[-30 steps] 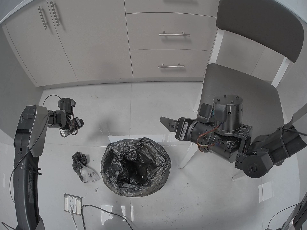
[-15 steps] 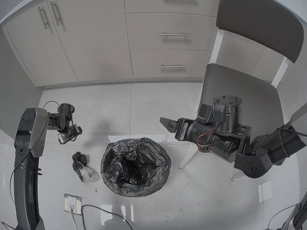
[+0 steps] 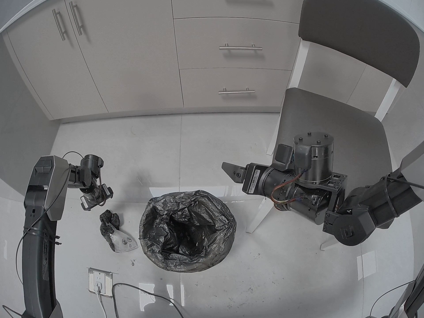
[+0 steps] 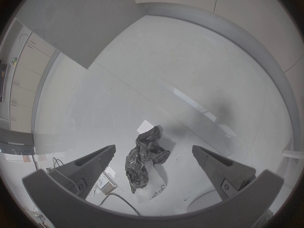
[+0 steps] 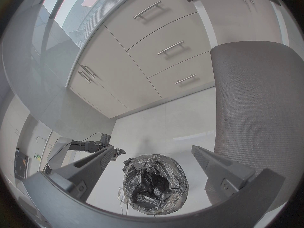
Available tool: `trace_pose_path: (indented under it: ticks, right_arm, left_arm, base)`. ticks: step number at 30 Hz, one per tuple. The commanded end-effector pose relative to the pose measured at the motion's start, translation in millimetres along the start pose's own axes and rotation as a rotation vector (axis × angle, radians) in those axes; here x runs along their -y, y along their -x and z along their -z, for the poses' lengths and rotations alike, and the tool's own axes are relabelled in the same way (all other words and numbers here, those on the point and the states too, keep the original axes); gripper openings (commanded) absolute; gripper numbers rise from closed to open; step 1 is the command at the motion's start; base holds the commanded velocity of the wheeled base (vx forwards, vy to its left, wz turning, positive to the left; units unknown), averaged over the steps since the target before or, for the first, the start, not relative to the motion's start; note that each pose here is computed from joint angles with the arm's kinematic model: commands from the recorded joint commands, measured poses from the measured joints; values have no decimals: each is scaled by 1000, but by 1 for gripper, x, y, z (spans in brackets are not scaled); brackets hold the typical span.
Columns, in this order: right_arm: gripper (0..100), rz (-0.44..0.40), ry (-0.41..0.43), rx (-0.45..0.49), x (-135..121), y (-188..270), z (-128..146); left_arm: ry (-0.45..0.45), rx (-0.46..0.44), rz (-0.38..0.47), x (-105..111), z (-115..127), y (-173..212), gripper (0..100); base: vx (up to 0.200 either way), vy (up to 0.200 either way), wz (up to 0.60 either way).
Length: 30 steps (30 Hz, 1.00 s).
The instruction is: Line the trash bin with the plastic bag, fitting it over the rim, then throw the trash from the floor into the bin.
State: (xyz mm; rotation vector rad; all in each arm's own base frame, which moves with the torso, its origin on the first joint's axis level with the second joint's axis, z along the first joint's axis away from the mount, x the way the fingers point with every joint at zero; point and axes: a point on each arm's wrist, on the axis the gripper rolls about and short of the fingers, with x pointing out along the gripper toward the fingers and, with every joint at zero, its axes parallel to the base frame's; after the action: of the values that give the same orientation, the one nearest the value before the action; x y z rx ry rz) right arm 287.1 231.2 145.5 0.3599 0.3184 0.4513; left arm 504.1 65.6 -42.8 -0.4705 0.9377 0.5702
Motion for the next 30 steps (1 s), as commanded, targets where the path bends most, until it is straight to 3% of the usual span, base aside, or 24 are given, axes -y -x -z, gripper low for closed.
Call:
trace_pose_path:
  ticks: [1,19,30]
  right_arm:
    - [100,4,0,-1,1,-1,1]
    - [100,8,-1,-6,3,-3,2]
    - [100,17,1,-20,5,-7,7]
  left_arm:
    - [-1,-26,-23,-6,8,-14,100]
    - [-12,-67,-56,-15,23,-36,100]
    - [-68,-118,-94,-25,40,-59,100]
  base:
    - [0,0,0]
    - [0,0,0]
    - [0,0,0]
